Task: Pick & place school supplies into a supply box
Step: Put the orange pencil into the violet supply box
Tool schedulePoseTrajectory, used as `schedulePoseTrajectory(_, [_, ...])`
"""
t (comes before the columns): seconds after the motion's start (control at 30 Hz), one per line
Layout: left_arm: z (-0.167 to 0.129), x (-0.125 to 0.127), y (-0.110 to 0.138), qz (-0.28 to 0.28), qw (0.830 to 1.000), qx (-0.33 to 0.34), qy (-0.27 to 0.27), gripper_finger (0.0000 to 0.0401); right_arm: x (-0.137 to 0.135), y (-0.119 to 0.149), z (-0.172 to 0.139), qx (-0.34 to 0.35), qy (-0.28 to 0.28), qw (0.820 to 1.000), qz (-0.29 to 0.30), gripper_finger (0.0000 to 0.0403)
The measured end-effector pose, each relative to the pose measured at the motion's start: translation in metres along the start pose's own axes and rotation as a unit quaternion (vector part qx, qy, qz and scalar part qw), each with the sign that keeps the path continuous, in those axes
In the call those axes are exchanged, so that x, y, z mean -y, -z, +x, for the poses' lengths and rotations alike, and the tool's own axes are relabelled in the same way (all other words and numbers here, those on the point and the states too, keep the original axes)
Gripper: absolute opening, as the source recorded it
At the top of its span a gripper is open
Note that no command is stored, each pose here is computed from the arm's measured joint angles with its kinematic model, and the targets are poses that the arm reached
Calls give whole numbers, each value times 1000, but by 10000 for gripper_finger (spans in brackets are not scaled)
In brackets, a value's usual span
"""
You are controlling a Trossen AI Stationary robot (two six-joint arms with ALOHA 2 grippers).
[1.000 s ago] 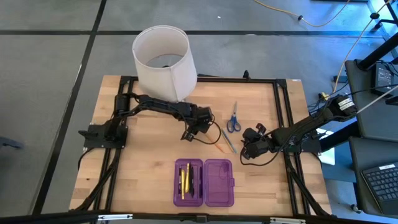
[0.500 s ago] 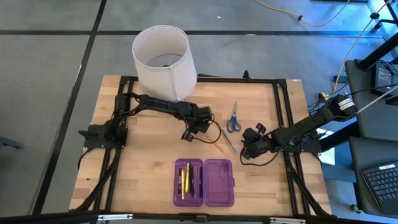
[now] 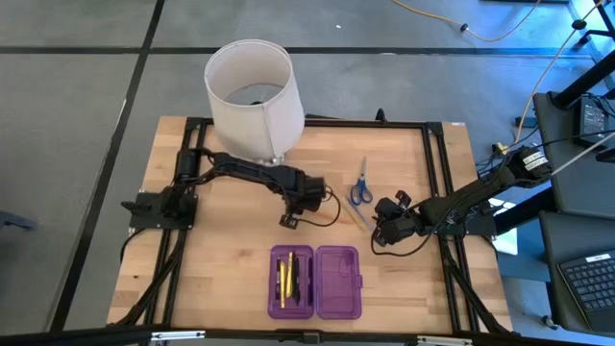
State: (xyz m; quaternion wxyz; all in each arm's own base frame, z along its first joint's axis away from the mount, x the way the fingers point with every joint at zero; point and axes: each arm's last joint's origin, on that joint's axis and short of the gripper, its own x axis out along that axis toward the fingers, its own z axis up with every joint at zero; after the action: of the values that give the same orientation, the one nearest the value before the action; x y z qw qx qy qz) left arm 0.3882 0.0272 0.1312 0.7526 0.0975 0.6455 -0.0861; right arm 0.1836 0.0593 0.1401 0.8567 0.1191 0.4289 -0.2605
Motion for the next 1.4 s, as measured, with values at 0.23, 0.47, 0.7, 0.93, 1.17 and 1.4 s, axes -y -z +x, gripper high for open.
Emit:
schedulePoseTrajectory(0.23, [0, 20, -3, -47, 999, -14, 3, 33, 0, 0, 0, 0, 0, 1000, 0, 104])
schedulePoseTrajectory(0.47, [0, 30, -3, -78, 997, -29, 8, 44, 0, 0, 0, 0, 0, 1000, 1, 104])
schedulePoseTrajectory(0.7, [0, 32, -3, -80, 996, -32, 12, 58, 0, 0, 0, 0, 0, 1000, 2, 104])
schedulePoseTrajectory(0.93, [0, 32, -3, -78, 996, -31, 14, 80, 0, 0, 0, 0, 0, 1000, 2, 104])
schedulePoseTrajectory(1.17, [0, 33, -5, -51, 998, -25, -11, 64, 0, 0, 0, 0, 0, 1000, 1, 104])
schedulePoseTrajectory(1.4, [0, 32, -5, -51, 998, -23, -8, 11, 0, 0, 0, -1, 0, 1000, -2, 104])
